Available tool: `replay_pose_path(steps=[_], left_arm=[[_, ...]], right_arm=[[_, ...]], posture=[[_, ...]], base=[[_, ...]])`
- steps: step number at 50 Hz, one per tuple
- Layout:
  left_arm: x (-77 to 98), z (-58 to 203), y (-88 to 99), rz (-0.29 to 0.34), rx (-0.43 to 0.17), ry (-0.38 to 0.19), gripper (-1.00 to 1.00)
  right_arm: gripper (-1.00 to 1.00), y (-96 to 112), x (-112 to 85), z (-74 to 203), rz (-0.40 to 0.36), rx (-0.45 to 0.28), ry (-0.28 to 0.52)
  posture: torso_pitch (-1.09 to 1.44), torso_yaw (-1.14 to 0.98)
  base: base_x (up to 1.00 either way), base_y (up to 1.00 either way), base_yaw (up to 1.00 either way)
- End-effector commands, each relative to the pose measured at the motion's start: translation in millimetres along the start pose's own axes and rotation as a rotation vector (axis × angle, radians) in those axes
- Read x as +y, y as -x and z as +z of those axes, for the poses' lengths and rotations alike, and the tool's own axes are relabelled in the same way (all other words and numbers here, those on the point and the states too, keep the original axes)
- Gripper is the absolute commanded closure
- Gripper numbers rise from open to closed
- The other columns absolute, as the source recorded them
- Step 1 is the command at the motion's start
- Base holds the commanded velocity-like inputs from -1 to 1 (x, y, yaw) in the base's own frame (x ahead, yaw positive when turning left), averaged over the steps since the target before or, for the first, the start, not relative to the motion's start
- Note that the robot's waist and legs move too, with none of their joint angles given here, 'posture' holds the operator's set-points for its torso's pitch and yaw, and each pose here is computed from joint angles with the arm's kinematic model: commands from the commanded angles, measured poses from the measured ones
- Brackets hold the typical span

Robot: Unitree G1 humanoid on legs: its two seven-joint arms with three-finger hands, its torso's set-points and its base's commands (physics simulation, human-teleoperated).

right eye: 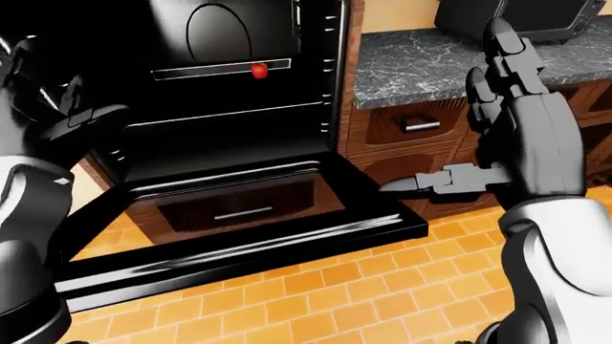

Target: Close the oven door.

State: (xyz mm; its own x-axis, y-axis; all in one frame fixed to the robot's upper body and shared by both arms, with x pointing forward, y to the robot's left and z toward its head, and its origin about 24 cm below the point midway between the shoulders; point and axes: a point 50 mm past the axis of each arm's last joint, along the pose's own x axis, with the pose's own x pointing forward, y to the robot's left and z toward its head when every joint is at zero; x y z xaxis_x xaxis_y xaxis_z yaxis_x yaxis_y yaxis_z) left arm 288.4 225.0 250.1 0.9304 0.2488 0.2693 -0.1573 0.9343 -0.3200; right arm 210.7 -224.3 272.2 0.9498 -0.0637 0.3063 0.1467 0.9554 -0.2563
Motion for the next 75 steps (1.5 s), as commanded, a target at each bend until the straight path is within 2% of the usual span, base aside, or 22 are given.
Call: replay_pose_path(steps=[1, 75], left_arm=[[-1.4, 20.1, 1.3, -0.009, -0.103, 0.011, -1.00], [-2.3, 23.1, 1.4, -0.010, -0.108, 0.015, -1.00]], right_arm=[[-1.00, 1.9, -0.1, 11.1, -0.005, -0.076, 0.018], [-1.00, 0.8, 0.9, 14.6, 0.000, -0.080, 0.029]], posture=[[0.00, 0.00], [0.00, 0.00]], base=[[0.00, 0.34, 0.00], [0.00, 0.33, 0.00]])
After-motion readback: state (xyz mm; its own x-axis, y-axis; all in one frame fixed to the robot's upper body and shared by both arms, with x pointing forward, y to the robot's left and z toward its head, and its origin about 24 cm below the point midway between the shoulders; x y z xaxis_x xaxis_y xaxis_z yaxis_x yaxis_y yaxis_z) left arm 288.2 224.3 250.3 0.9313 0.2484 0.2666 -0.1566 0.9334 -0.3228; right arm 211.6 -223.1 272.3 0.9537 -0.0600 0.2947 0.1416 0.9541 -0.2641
